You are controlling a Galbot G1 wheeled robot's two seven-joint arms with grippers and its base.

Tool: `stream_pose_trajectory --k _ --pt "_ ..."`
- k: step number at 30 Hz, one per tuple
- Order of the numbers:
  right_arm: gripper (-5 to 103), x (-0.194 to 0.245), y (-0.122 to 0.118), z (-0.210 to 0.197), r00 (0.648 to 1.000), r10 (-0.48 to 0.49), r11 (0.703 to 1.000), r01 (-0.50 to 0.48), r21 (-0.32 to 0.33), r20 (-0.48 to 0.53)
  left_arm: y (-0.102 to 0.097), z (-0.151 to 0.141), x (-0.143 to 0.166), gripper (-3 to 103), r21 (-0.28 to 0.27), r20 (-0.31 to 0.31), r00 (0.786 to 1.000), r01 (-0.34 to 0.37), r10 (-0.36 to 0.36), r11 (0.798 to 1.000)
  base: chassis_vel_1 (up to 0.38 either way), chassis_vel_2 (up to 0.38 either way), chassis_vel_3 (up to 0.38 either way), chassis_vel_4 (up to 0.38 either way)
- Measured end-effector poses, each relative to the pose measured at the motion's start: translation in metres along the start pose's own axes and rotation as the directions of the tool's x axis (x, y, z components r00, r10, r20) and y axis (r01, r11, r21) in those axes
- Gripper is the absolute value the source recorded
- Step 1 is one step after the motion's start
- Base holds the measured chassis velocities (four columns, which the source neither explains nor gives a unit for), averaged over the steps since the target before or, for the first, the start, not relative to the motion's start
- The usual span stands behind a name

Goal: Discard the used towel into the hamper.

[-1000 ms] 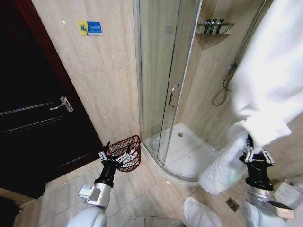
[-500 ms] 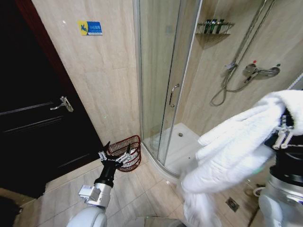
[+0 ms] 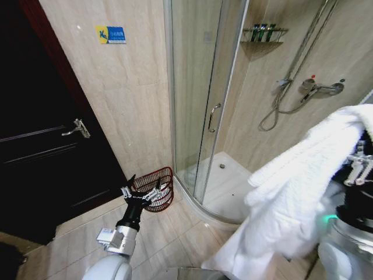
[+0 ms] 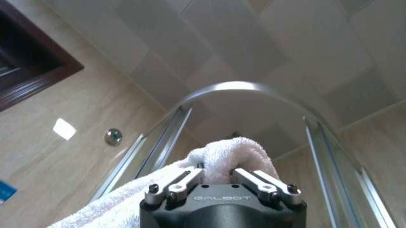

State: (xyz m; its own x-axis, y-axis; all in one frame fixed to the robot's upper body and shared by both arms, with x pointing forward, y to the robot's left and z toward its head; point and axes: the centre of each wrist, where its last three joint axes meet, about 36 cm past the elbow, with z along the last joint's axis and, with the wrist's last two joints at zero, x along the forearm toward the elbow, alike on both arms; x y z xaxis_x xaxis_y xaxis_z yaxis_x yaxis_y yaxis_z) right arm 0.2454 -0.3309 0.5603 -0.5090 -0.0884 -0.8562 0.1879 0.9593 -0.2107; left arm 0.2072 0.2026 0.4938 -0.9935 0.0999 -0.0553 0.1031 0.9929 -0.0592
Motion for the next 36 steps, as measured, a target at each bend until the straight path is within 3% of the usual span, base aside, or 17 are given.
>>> stream_pose_trajectory --k 36 --pt "8 -0.0037 0.0001 -0.004 0.999 0.003 0.999 -0.002 -0.035 0.032 0.0 0.0 0.0 100 0.0 0.0 1.0 0.0 0.0 1.0 0.051 -0.045 -0.049 0.051"
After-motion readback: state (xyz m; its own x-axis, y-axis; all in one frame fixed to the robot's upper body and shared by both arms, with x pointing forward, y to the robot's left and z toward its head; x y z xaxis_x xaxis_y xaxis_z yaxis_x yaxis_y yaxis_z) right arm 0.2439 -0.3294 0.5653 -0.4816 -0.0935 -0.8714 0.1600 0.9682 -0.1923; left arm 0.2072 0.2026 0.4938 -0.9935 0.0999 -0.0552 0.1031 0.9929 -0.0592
